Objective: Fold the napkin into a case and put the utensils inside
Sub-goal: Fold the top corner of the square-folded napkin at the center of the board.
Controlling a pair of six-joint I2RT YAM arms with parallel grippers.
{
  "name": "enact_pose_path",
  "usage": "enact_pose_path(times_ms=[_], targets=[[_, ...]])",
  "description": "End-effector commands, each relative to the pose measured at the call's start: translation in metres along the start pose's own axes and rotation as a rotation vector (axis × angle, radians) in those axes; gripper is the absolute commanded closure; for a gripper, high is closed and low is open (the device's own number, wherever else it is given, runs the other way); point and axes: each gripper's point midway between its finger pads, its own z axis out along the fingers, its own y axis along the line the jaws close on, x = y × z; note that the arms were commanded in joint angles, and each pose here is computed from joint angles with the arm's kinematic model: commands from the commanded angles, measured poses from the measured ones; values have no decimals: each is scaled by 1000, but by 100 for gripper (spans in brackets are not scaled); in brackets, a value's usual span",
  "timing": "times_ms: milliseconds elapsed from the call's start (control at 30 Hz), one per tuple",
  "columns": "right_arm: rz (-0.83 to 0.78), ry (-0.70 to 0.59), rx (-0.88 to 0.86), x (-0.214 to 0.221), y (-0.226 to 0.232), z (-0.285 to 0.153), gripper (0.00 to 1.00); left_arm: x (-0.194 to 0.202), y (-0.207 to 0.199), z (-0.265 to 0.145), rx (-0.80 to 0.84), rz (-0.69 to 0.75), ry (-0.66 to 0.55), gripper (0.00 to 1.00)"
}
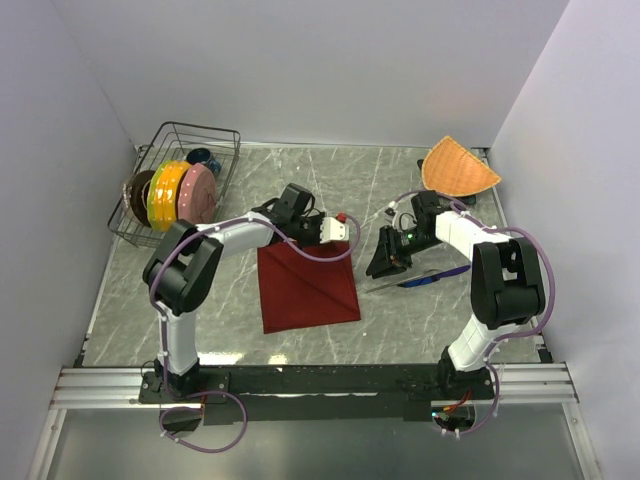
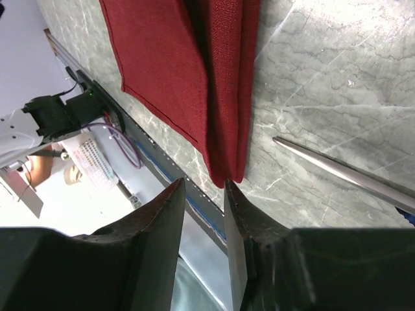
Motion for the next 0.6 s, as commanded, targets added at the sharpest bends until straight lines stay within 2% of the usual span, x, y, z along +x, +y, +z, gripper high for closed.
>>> enact_pose_path(times_ms=[0, 400, 567], targets=[[-7, 0, -22, -3, 3, -2, 63, -25, 12, 4, -17, 45, -62, 99], [-13, 7, -30, -1, 4, -3, 62, -26, 4, 12, 4, 60, -47, 96], [-32, -11, -57, -2, 12, -6, 60, -41, 25, -3, -67, -26, -65, 78]])
